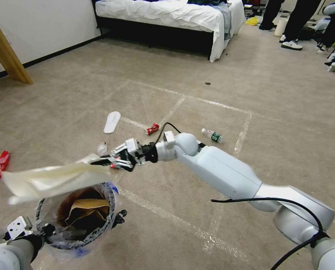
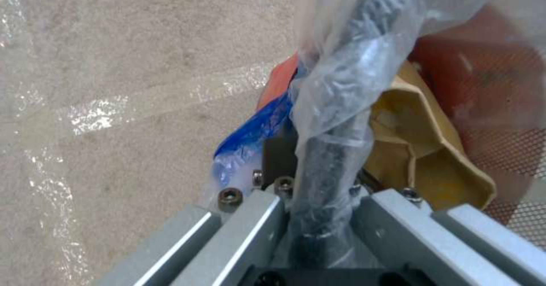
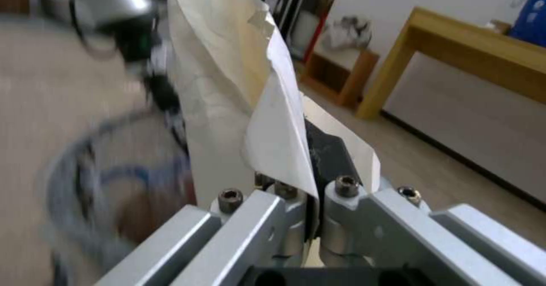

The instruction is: Pick up the trash bin and place the garbage on the floor into it.

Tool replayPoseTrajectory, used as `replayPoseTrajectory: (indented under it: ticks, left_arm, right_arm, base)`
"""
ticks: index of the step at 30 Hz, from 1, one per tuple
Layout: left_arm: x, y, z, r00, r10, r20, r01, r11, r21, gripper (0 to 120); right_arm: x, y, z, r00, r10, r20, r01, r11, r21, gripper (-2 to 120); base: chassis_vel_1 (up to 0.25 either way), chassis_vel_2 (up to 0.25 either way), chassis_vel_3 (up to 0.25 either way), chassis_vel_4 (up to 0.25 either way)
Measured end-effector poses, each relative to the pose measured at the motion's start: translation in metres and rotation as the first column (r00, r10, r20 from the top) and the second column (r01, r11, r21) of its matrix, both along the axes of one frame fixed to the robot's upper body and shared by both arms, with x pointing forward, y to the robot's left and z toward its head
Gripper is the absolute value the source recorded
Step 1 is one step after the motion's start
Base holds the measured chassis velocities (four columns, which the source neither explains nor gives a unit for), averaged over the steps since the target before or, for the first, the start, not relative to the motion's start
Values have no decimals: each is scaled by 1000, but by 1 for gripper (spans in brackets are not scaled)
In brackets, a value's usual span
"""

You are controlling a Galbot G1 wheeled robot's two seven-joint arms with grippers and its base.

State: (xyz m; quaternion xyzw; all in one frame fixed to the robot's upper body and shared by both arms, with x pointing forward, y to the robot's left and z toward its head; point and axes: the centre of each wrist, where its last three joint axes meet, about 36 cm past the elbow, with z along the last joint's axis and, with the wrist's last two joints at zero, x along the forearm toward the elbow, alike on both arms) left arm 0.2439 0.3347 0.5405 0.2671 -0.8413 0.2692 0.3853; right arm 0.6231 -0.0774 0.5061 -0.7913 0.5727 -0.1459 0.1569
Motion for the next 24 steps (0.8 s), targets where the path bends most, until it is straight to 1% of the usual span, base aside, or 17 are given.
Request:
replayPoseTrajectory:
  ticks: [2, 3, 6, 7, 9, 10, 12, 13, 14, 15, 17, 20, 21, 23, 24]
  left_arm:
    - [1, 1, 0, 1000, 2, 0, -2, 1000, 5, 0]
    - [1, 1, 0, 1000, 2, 0, -2, 1000, 5, 0]
    - [2, 1, 1, 1000, 3, 2, -3, 1000, 12, 0]
    - [2, 1, 1, 1000, 3, 2, -3, 1000, 12, 0]
    - [3, 2, 2, 1000, 3, 2, -3, 1000, 17, 0]
    - [3, 2, 2, 1000, 3, 2, -3, 1000, 17, 0]
    - [2, 1, 3, 1000, 1, 4, -1, 1000, 17, 0]
    - [2, 1, 3, 1000, 1, 4, -1, 1000, 17, 0]
    - [2, 1, 3, 1000, 0, 5, 0, 1000, 17, 0]
    - [2, 1, 3, 1000, 0, 5, 0, 1000, 17, 0]
    - [2, 0, 4, 1000, -1, 7, 1, 1000, 17, 0]
    - [2, 0, 4, 1000, -1, 7, 1, 1000, 18, 0]
    - [1, 0, 5, 1000, -1, 8, 1, 1000, 19, 0]
    - [-2, -1, 7, 1000, 1, 7, -1, 1000, 20, 0]
    - [-2, -1, 7, 1000, 1, 7, -1, 1000, 20, 0]
  right_arm:
    - [8, -15, 12, 999, -4, 52, 6, 999, -41, 0]
    - [8, -15, 12, 999, -4, 52, 6, 999, -41, 0]
    - [17, -48, 38, 988, 2, 152, 18, 992, -129, 0]
    - [17, -48, 38, 988, 2, 152, 18, 992, -129, 0]
    - [20, -68, 55, 976, 17, 216, 26, 981, -193, 0]
    - [20, -68, 55, 976, 17, 216, 26, 981, -193, 0]
    - [24, -77, 74, 963, 22, 270, 41, 974, -224, 0]
    - [24, -77, 74, 963, 22, 270, 41, 974, -224, 0]
    - [27, -77, 84, 954, 28, 298, 45, 971, -236, 0]
    - [27, -77, 84, 954, 28, 298, 45, 971, -236, 0]
    - [29, -74, 99, 941, 43, 335, 47, 965, -258, 0]
    - [28, -71, 102, 936, 56, 348, 42, 962, -270, 0]
    - [27, -68, 104, 932, 65, 356, 39, 960, -277, 0]
    - [24, -47, 110, 915, 105, 389, 18, 954, -299, 0]
    - [24, -47, 110, 915, 105, 389, 18, 954, -299, 0]
  base:
    - [0, 0, 0, 0]
    - [0, 0, 0, 0]
    - [0, 0, 0, 0]
    - [0, 0, 0, 0]
    - [0, 0, 0, 0]
    - [0, 0, 0, 0]
    - [0, 0, 0, 0]
    - [0, 0, 0, 0]
    - [0, 0, 0, 0]
    - [0, 0, 0, 0]
    - [0, 0, 0, 0]
    - [0, 0, 0, 0]
    - [0, 0, 0, 0]
    - [0, 0, 0, 0]
    - [0, 0, 0, 0]
